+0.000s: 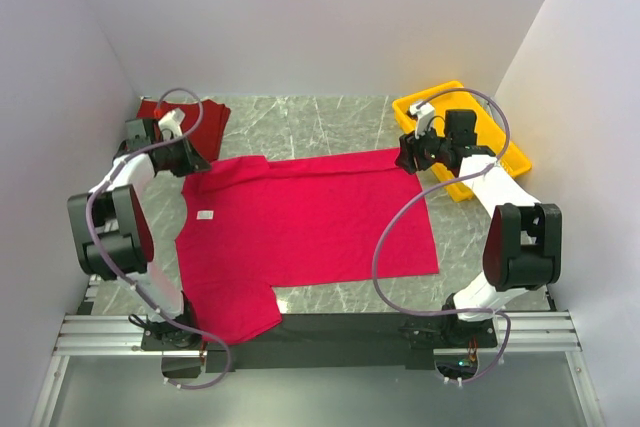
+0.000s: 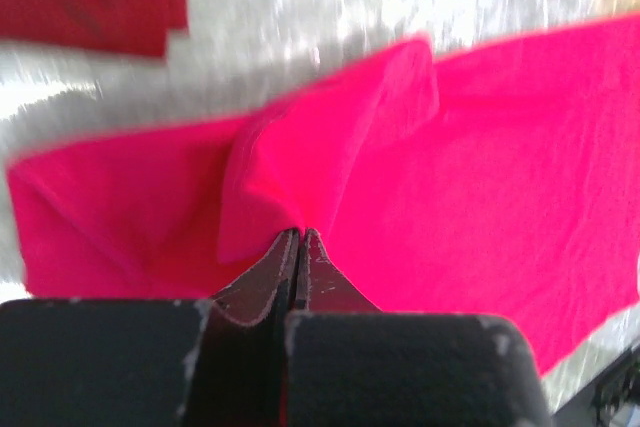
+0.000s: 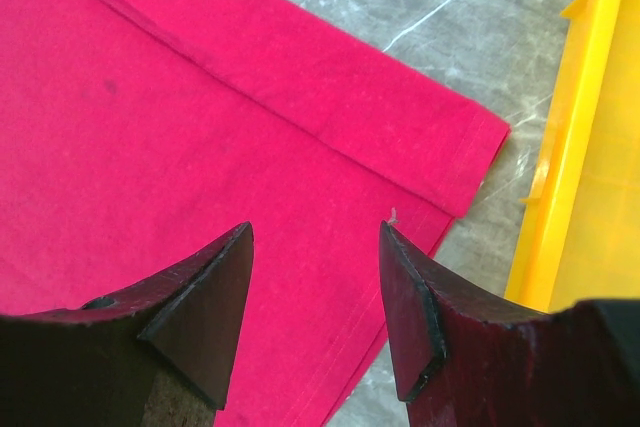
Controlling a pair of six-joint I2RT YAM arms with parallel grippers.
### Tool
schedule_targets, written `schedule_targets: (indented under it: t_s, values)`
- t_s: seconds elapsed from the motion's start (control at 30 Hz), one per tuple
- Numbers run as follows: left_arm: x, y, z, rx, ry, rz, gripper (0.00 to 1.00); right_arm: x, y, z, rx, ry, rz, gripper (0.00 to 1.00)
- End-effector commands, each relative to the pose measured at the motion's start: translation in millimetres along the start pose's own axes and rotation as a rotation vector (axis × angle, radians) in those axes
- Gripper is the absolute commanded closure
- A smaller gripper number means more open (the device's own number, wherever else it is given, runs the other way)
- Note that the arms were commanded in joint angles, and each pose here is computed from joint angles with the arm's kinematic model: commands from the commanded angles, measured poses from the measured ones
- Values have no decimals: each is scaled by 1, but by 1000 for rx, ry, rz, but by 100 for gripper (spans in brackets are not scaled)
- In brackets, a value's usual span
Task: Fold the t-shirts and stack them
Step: Fold the tshirt
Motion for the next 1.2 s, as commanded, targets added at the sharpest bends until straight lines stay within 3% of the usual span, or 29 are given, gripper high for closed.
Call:
schedule_targets:
  t_s: [0.0, 0.23, 0.63, 0.77, 0.8, 1.03, 1.17]
  values:
    - [10, 22, -16, 34, -65, -13, 99, -17, 13, 1, 12, 26, -66, 40]
    - [48, 41, -20, -10, -64, 48, 99, -16, 11, 3, -3, 23, -75, 40]
    - [72, 47, -16, -50, -59, 101, 99, -17, 11, 6, -16, 19, -91, 40]
    - [68, 48, -11, -91, -62, 90, 93, -16, 11, 6, -13, 23, -91, 40]
    - [66, 49, -10, -106, -68, 85, 86, -16, 11, 6, -13, 24, -91, 40]
    - [65, 57, 13, -302, -46, 138, 66, -16, 10, 6, -16, 16, -96, 40]
    - [39, 72, 3, -340, -59, -32, 53, -16, 9, 5, -16, 20, -92, 40]
Point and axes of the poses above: each gripper's point midway between its finger pads, its own y axis back along the fingers, its own z axis along the line the jaws close on, x = y × z, the point moved 3 cm from there along y, back along the fingers, and after that the axes turned 3 degrees about -y, right-handed, at the moved point
